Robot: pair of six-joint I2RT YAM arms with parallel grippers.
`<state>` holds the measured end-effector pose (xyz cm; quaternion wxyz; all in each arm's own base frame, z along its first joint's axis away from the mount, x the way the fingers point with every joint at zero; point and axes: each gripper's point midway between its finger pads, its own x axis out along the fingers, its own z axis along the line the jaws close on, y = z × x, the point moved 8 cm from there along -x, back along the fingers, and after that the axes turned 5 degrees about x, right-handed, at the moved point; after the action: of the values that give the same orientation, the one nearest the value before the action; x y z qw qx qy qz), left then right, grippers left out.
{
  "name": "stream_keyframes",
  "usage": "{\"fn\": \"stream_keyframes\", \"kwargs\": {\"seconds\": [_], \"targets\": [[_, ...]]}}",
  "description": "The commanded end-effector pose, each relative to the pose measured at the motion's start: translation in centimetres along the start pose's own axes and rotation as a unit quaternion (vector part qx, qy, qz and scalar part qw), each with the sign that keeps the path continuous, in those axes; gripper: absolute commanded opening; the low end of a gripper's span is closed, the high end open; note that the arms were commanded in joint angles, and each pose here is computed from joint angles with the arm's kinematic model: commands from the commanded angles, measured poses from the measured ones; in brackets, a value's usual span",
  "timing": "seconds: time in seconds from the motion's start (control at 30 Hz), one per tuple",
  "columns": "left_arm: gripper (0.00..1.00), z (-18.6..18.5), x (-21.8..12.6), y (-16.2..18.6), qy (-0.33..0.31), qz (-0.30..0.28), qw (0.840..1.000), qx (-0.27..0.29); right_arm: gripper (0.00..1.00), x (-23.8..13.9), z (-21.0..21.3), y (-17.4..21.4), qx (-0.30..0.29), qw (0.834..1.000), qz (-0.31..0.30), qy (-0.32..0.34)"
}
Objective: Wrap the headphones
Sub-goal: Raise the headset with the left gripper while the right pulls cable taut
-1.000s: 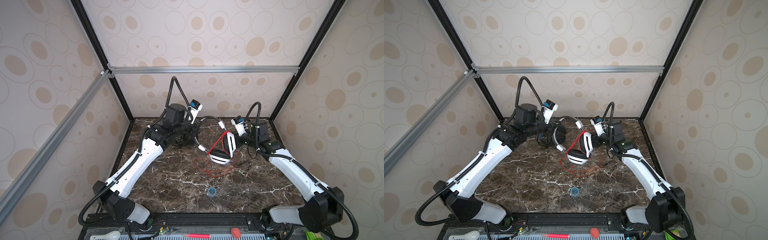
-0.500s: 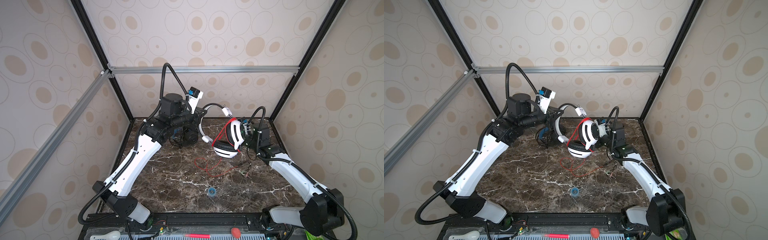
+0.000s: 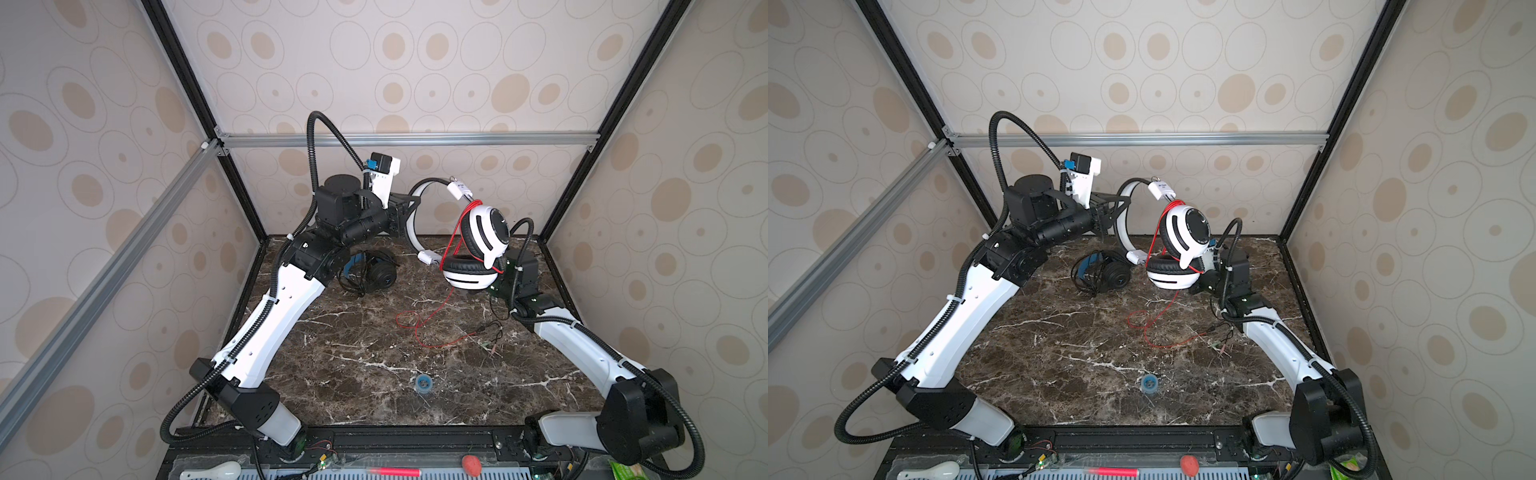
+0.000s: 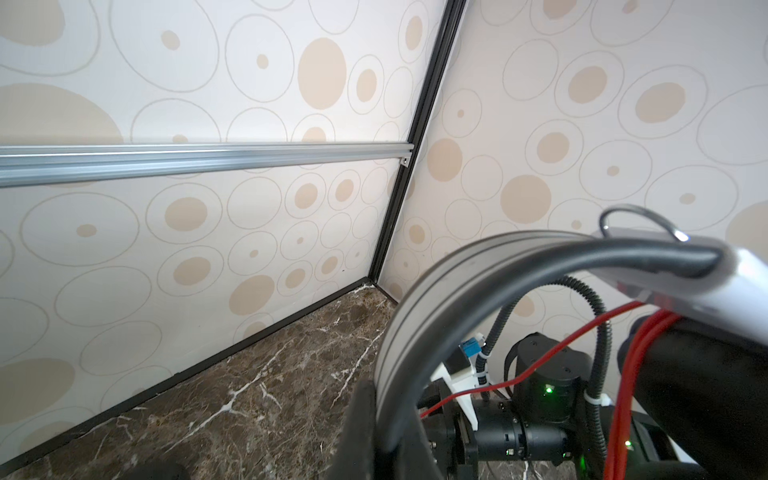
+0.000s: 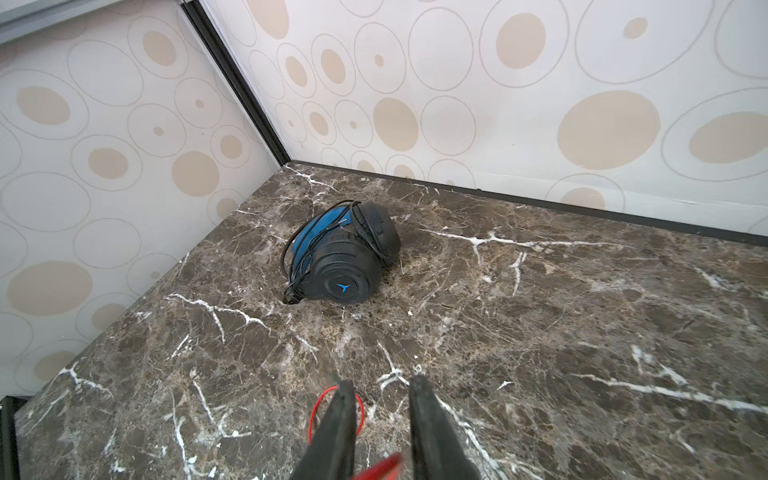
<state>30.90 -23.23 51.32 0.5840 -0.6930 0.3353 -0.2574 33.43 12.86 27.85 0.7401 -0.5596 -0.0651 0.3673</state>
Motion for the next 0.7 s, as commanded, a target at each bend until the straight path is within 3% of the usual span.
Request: {"fn": "stream_keyframes", "kwargs": {"seconds": [0.0, 0.3, 0.43, 0.67], "targets": [[0.00, -1.6, -2.7, -4.5, 0.023, -0.106, 0.994, -0.014, 0.25, 1.1, -0.2, 0.5, 0.025, 0.999, -0.001, -0.029], [0.00, -1.5, -2.7, -5.1, 0.024, -0.129, 0.991, -0.027, 0.27, 3.6, -1.3, 2.8, 0.077, 0.995, 0.021, -0.058], [0.00, -1.0, -2.8, -5.1, 0.012, -0.144, 0.989, -0.036, 0.14, 4.2, -1.7, 3.9, 0.083, 0.994, 0.035, -0.058], [0.00, 0.5, -2.6, -5.8, -0.029, -0.189, 0.978, -0.082, 0.00, 3.7, -2.0, 5.4, 0.086, 0.994, 0.052, -0.038]]}}
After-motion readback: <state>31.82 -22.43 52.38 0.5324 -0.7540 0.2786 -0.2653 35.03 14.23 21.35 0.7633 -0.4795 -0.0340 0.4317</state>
